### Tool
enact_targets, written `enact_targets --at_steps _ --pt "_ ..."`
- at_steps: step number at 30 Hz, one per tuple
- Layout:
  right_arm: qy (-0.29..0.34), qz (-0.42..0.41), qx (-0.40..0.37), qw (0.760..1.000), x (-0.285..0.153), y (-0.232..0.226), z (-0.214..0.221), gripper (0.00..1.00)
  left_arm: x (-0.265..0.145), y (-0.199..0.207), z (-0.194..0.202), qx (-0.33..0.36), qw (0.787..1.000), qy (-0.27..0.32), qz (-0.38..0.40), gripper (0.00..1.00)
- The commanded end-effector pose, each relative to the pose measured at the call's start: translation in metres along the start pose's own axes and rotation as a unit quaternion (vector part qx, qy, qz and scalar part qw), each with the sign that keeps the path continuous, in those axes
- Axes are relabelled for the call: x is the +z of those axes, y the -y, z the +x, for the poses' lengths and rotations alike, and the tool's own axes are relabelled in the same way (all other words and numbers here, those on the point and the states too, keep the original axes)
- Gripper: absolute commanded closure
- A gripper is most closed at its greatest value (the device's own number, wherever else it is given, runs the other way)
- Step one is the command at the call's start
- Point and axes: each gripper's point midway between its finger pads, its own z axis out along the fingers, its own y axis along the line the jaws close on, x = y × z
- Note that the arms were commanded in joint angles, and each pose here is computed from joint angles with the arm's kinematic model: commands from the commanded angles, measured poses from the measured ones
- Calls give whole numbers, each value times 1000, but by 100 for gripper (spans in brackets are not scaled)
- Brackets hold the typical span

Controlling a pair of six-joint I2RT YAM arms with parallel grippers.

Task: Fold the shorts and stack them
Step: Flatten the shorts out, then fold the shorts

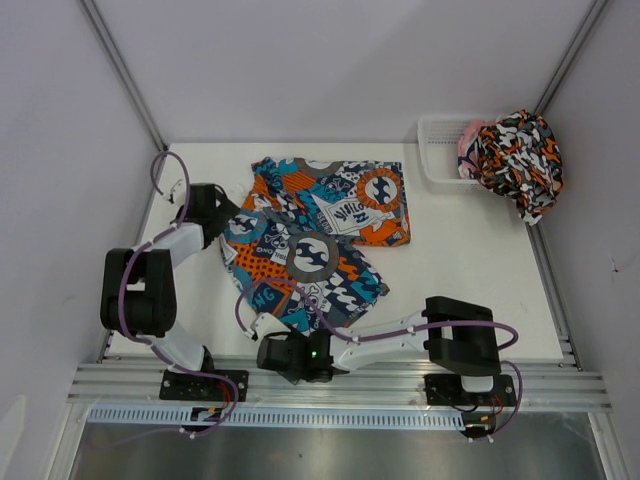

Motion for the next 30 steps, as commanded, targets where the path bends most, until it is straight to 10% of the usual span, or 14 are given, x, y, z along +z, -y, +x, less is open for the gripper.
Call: enact_targets --at_steps 1,14,30 --pt "15 4 13 1000 6 -8 -12 47 4 5 -2 5 1000 -2 17 1" --pt "11 8 9 1000 8 -6 -9 100 24 7 14 24 999 -44 11 1" --pt "41 6 20 999 -25 3 -23 100 34 -13 9 -18 999 -42 0 35"
